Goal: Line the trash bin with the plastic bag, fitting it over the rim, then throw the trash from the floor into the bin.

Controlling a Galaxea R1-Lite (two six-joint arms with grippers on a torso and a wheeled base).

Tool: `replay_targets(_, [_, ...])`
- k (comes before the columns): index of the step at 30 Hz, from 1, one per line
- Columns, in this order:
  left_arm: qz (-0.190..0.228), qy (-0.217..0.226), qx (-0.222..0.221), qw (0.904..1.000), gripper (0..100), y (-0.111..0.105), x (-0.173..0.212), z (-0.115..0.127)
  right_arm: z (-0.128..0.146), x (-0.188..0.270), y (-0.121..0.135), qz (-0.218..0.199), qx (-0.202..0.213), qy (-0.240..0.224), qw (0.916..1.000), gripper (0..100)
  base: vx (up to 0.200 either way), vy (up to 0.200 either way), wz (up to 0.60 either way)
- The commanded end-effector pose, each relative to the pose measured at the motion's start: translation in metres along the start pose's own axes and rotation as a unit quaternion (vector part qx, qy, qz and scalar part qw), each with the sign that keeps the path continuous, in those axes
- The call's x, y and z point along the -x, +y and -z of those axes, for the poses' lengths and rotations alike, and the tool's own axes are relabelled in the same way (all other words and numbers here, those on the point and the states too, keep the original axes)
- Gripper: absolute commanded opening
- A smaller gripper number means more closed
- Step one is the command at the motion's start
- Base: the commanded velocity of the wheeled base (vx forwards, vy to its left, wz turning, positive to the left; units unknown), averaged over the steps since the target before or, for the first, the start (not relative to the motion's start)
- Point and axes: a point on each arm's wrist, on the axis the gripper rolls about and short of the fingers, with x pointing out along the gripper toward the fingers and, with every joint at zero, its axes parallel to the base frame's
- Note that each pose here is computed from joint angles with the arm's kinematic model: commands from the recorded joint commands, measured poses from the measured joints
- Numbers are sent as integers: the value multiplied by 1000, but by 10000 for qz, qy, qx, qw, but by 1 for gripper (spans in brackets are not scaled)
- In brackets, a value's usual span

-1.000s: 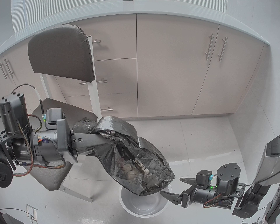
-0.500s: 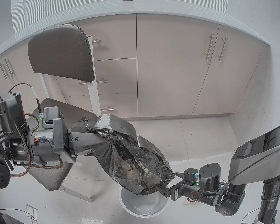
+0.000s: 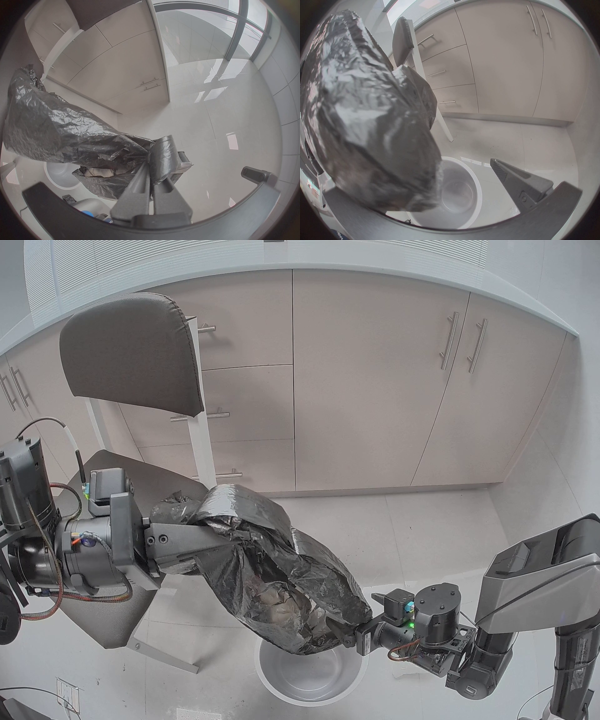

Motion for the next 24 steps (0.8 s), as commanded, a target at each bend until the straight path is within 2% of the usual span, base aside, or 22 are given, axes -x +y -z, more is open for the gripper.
replay_targets(1, [-3,2,0,10000,0,0,0,0,-13,6,5,-57,-9,-271,9996,100,0,0,0])
replay_targets(8, [2,8,-8,10000,0,0,0,1,-26,13,13,-184,-8,-504,9986,100,0,0,0])
replay_targets(17, [-2,11,-2,10000,0,1,0,1,-24,12,13,-180,-11,-474,9987,100,0,0,0])
replay_targets(18, [-2,11,-2,10000,0,1,0,1,-23,12,13,-178,-9,-458,9988,0,0,0,0])
replay_targets(24, [-3,2,-15,10000,0,0,0,1,-24,12,14,-196,-32,-471,9987,0,0,0,0])
